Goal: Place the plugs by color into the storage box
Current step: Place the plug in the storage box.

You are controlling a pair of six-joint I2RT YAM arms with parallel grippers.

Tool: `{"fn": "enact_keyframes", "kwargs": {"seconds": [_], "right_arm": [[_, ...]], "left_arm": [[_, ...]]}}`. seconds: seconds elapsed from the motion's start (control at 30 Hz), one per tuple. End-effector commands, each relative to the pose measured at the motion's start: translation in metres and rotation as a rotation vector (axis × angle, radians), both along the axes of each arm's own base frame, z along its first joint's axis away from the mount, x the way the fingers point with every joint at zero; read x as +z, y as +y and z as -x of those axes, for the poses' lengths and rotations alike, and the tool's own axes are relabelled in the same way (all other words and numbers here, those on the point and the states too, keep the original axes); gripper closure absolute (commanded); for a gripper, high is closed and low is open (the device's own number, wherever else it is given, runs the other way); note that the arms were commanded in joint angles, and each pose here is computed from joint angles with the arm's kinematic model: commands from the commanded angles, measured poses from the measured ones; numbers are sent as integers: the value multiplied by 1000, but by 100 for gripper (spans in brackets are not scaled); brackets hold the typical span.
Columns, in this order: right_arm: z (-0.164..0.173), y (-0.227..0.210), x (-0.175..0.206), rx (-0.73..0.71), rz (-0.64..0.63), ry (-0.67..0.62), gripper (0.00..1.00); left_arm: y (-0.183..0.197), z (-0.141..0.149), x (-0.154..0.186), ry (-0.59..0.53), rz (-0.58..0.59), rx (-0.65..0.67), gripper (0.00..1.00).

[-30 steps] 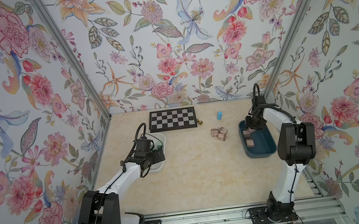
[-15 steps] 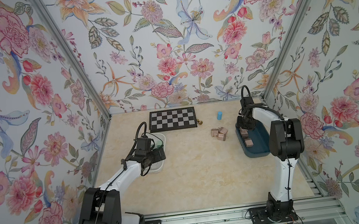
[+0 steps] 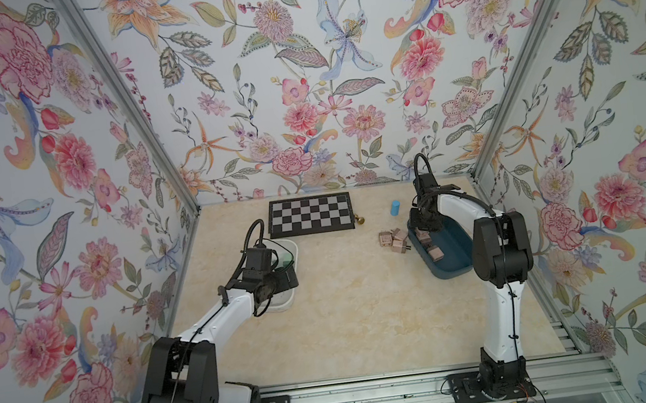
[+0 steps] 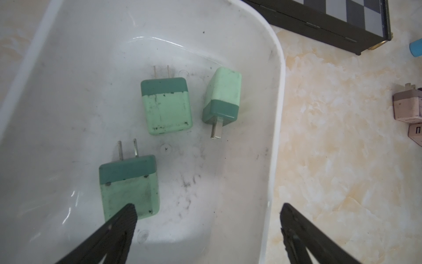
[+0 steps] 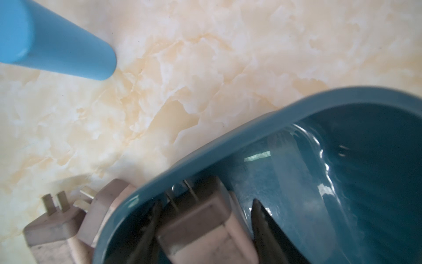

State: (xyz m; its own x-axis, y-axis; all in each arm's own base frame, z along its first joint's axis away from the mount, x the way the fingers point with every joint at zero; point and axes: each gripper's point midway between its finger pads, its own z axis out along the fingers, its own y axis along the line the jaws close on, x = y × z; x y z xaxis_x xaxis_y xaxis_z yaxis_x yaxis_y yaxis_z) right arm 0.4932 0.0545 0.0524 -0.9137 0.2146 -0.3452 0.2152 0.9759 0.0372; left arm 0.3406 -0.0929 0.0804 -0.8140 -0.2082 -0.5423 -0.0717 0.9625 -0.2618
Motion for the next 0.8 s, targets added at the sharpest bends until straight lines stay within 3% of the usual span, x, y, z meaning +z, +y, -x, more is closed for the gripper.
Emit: {"fn": "enact_keyframes", "kwargs": {"seconds": [0.0, 0.23, 0.5, 0.63, 0.77], "right_arm": [[10, -26, -17, -53, 8, 59, 49], [6, -53, -15, -83, 11, 54, 48], [15, -60, -52, -87, 10, 137, 45], [18, -54, -50, -67, 12, 138, 29], [14, -42, -13, -15, 35, 62, 14]], "left_arm": [[5, -3, 7, -21, -18, 3, 0], [3, -4, 3, -13, -7, 4, 1], [4, -5, 7, -15, -9, 6, 1], [4, -4, 8, -17, -9, 7, 1], [5, -3, 10, -21, -8, 12, 1]]}}
